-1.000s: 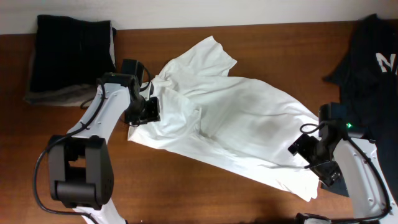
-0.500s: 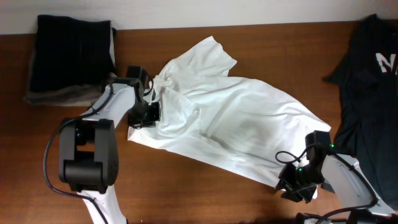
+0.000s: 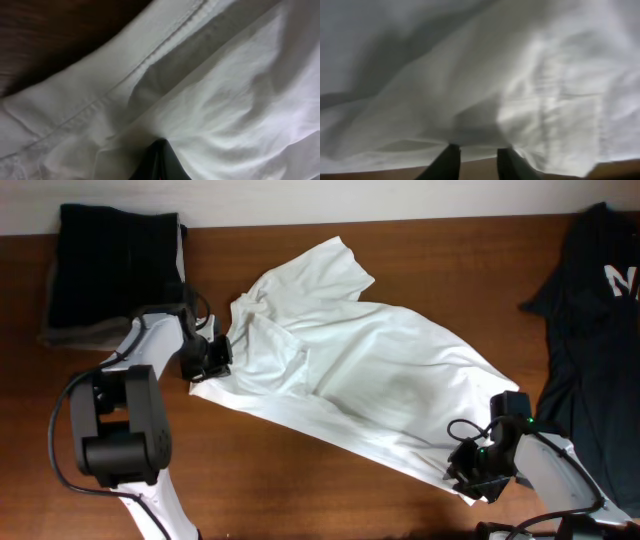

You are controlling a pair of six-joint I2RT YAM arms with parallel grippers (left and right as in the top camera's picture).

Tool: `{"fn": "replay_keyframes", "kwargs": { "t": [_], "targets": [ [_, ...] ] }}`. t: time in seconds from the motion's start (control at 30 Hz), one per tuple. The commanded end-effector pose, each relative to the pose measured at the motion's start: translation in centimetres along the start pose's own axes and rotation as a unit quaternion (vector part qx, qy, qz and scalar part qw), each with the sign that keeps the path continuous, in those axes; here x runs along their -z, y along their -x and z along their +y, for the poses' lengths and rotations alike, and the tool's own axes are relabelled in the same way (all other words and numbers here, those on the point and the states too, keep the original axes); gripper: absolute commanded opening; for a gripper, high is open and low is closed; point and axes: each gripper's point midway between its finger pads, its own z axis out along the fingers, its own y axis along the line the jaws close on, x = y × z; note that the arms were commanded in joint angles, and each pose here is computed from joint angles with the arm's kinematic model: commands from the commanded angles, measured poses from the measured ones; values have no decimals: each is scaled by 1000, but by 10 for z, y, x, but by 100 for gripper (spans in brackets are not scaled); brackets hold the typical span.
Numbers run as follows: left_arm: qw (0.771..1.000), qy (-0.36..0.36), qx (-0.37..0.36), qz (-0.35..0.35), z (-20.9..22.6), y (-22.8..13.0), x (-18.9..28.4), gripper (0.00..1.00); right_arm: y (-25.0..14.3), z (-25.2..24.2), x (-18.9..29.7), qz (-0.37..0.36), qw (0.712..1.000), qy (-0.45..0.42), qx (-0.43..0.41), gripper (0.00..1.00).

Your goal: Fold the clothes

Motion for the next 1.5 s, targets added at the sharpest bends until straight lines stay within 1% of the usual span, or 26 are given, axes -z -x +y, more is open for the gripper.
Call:
{"fn": "replay_keyframes", "kwargs": {
  "t": [0.0, 0.13, 0.3, 0.4, 0.43, 0.47, 0.5, 0.57, 0.63, 0.67, 0.7, 0.73, 0.77, 0.8, 0.83, 0.87, 0.9, 0.93, 0.97, 1.0, 1.03, 1.07, 1.13, 1.23, 1.33, 1.47],
  "targets": [
    [997, 62, 43, 14, 58, -1, -19, 4, -7, -13, -8, 7, 998, -23, -64, 21],
    [992, 55, 116, 6, 100, 2, -7, 4, -5, -16, -9, 0, 997, -31, -73, 21],
    [986, 49, 161, 2, 131, -1, 3, 4, 2, -21, -8, -20, 994, -44, -97, 21],
    [986, 20, 163, -4, 126, 4, 6, 4, 2, -19, -7, -21, 992, -41, -117, 20],
    [987, 11, 158, -6, 123, 7, 9, 4, 3, -18, -6, -22, 992, -40, -116, 17],
    [988, 4, 157, -7, 118, 9, 17, 3, 7, -14, 1, -28, 992, -39, -115, 12],
    [988, 4, 154, -12, 115, 12, 27, 1, 12, -10, 10, -39, 992, -38, -113, 11],
    [990, 4, 140, -33, 109, 21, 54, 1, 22, -5, 33, -69, 991, -44, -109, 12],
    [989, 3, 129, -68, 99, 29, 88, 1, 31, -3, 70, -112, 986, -64, -105, 13],
    [988, 3, 120, -93, 92, 33, 109, 1, 35, 1, 90, -131, 984, -67, -97, 14],
    [987, 2, 107, -120, 83, 35, 129, 2, 39, 11, 107, -143, 986, -55, -63, 15],
    [986, 2, 85, -144, 72, 36, 147, 5, 41, 33, 125, -148, 989, -19, 8, 20],
    [984, 1, 59, -166, 56, 35, 164, 6, 38, 53, 134, -141, 988, 19, 63, 33],
    [984, -1, 47, -173, 46, 34, 170, 6, 34, 66, 137, -133, 985, 49, 101, 41],
    [985, -6, 21, -174, 25, 30, 172, 6, 30, 74, 134, -123, 983, 63, 124, 48],
    [986, -15, -2, -164, 8, 26, 168, 6, 29, 75, 131, -119, 983, 60, 130, 45],
    [989, -45, -50, -131, -29, 12, 153, 6, 25, 78, 123, -108, 983, 53, 141, 32],
    [990, -65, -82, -92, -59, -5, 138, 1, 22, 81, 113, -97, 982, 46, 153, 25],
    [990, -76, -109, -53, -84, -23, 122, 1, 18, 84, 104, -86, 983, 38, 157, 17],
    [989, -76, -127, -27, -99, -36, 111, 1, 15, 85, 97, -77, 984, 32, 158, 9],
    [983, -70, -168, 22, -125, -64, 91, 1, 11, 86, 87, -61, 986, 20, 155, 4],
    [979, -66, -185, 45, -136, -78, 83, 1, 9, 87, 80, -49, 989, 10, 143, 4],
    [961, -53, -254, 96, -170, -121, 61, 1, 9, 92, 65, -31, 988, -5, 148, 4],
    [943, -45, -306, 125, -193, -151, 42, 1, 5, 96, 47, 7, 989, -14, 149, 4],
    [935, -34, -313, 160, -195, -168, 25, 1, -6, 104, 31, 50, 987, -8, 154, 4],
    [930, -17, -303, 206, -184, -177, 4, 1, -15, 115, 18, 54, 984, -14, 170, 4]
  ]
}}
